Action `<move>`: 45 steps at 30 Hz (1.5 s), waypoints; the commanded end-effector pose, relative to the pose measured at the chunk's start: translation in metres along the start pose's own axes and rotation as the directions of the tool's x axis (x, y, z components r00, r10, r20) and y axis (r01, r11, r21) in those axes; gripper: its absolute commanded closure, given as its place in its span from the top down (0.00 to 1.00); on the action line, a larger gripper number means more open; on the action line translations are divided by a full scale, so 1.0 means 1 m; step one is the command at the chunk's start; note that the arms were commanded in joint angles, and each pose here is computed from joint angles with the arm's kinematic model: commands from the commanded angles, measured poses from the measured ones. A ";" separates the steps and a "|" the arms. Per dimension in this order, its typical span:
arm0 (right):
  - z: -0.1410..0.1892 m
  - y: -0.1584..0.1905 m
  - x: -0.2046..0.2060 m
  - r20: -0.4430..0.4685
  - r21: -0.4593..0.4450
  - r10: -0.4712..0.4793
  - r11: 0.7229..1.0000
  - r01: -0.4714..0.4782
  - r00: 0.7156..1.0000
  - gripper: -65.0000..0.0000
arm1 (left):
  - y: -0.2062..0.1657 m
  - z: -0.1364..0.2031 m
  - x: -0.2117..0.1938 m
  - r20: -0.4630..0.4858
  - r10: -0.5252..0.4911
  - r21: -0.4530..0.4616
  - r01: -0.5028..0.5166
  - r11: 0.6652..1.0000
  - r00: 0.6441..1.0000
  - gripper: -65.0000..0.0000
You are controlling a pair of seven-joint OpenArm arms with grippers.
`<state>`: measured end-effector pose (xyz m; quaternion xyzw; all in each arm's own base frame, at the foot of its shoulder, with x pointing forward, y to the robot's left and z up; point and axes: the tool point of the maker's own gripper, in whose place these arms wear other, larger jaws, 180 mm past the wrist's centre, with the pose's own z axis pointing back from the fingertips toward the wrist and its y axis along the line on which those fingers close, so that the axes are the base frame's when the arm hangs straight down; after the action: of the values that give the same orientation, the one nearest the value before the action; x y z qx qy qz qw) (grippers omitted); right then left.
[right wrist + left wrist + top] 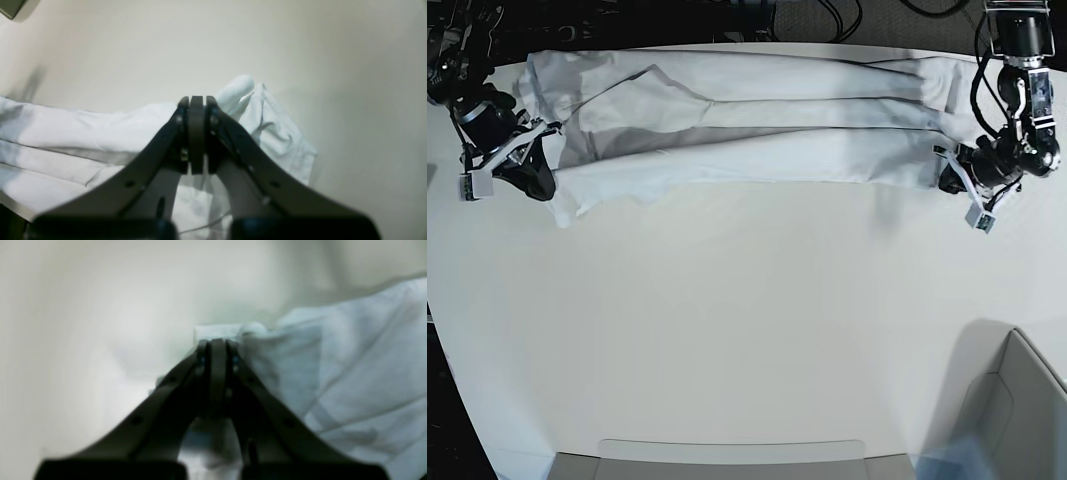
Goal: Fold the T-shirt properly
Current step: 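Regrasp the folded edges with both grippers and tuck them together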
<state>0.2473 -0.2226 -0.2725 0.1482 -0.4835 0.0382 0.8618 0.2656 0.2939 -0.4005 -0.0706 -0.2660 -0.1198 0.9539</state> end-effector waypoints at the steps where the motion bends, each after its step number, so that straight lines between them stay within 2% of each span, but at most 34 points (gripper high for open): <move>1: 0.003 0.003 0.015 0.046 0.011 0.021 1.000 -0.022 0.999 0.00 | 0.021 0.023 0.022 0.046 -0.028 0.064 0.025 0.998 0.999 0.00; 8: 0.003 0.005 0.014 0.046 0.014 0.019 1.000 -0.020 0.999 0.00 | 0.032 0.066 0.041 0.075 -0.063 0.163 0.050 0.985 0.995 0.00; 17: 0.011 0.014 0.000 0.013 0.024 0.009 1.000 -0.009 1.000 0.00 | 0.035 0.090 0.017 0.036 -0.069 0.217 0.060 0.974 0.997 0.00; 21: 0.017 0.018 -0.009 -0.004 0.048 -0.037 0.998 0.037 0.999 0.00 | 0.039 0.100 0.004 0.019 -0.063 0.243 0.057 0.968 0.998 0.00; 25: 0.025 0.029 -0.018 -0.025 0.092 -0.098 0.991 0.100 0.995 0.00 | 0.035 0.106 -0.014 -0.030 -0.103 0.231 0.107 0.967 0.994 0.00; 30: 0.033 0.032 -0.036 -0.074 0.093 -0.131 0.986 0.138 0.989 0.00 | 0.030 0.109 -0.047 -0.061 -0.033 0.230 0.046 0.972 0.998 0.00; 35: 0.035 0.032 -0.041 -0.090 0.088 -0.137 0.985 0.145 0.986 0.00 | 0.021 0.103 -0.056 -0.048 0.006 0.210 0.004 0.978 0.999 0.00; 37: 0.035 0.032 -0.041 -0.090 0.089 -0.137 0.986 0.145 0.987 0.00 | 0.019 0.100 -0.050 -0.031 0.005 0.207 0.002 0.978 1.000 0.00; 40: 0.035 0.032 -0.041 -0.091 0.091 -0.132 0.986 0.140 0.987 0.00 | 0.020 0.092 -0.006 0.057 -0.038 0.199 0.026 0.980 0.998 0.00; 41: 0.035 0.032 -0.040 -0.092 0.091 -0.129 0.986 0.138 0.987 0.00 | 0.017 0.088 0.004 0.073 -0.055 0.190 0.040 0.981 0.996 0.03; 43: 0.035 0.032 -0.041 -0.092 0.090 -0.128 0.987 0.136 0.987 0.00 | 0.014 0.079 0.019 0.073 -0.089 0.165 0.076 0.983 0.993 0.20; 45: 0.035 0.032 -0.040 -0.093 0.090 -0.127 0.987 0.135 0.988 0.00 | 0.014 0.067 0.033 0.083 -0.054 0.153 0.040 0.987 0.995 0.28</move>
<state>0.1868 -0.2000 -0.2933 0.2163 -0.4164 0.0049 0.8831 0.2591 0.3071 -0.3359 -0.0095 -0.3095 -0.1146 0.9439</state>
